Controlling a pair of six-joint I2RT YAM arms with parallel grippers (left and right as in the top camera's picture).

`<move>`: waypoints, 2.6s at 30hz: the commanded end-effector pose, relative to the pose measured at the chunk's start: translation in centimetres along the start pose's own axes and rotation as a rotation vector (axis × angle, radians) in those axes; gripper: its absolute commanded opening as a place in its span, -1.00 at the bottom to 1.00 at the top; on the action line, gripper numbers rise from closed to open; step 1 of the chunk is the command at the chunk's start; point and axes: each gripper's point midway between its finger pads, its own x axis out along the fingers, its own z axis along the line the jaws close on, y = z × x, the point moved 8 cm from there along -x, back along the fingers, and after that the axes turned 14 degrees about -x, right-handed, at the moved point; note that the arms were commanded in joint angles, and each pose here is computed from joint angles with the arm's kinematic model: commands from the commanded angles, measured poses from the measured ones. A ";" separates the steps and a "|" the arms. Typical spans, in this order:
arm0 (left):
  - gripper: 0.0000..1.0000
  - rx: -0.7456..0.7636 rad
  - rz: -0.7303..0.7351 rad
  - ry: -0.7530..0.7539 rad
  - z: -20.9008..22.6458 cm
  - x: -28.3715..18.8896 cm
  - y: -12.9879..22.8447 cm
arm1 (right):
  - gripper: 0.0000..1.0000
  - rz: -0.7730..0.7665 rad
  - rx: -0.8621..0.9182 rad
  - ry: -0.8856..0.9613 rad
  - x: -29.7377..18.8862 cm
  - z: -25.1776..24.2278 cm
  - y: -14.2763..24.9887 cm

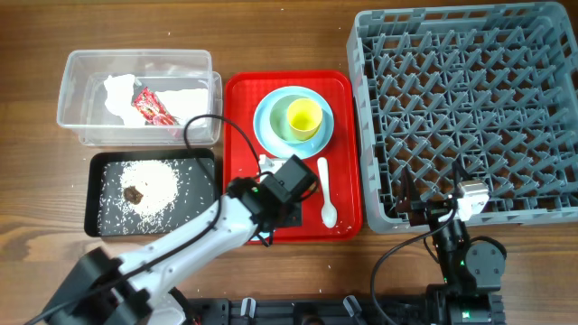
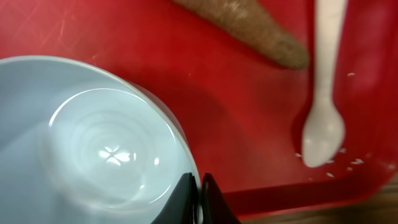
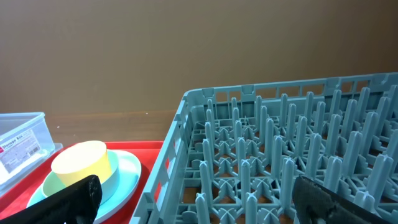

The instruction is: Sort waste into correct bins and load items into the dishwasher rack

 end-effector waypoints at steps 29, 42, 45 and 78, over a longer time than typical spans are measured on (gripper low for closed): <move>1.00 -0.412 -0.328 0.159 8.0 -11.5 -11.4 | 1.00 -0.026 0.612 -0.286 -0.4 2.3 -1.6; 1.00 -0.412 -0.330 0.161 8.0 -11.5 -11.5 | 0.99 0.155 0.589 -0.232 0.3 1.9 -1.9; 0.99 -0.412 -0.330 0.160 8.0 -11.5 -11.5 | 0.99 0.202 0.601 -0.194 0.7 1.7 -1.1; 0.07 -0.012 -0.025 0.397 -2.5 -7.7 -5.8 | 0.99 0.080 0.287 -0.121 0.6 -0.4 -10.8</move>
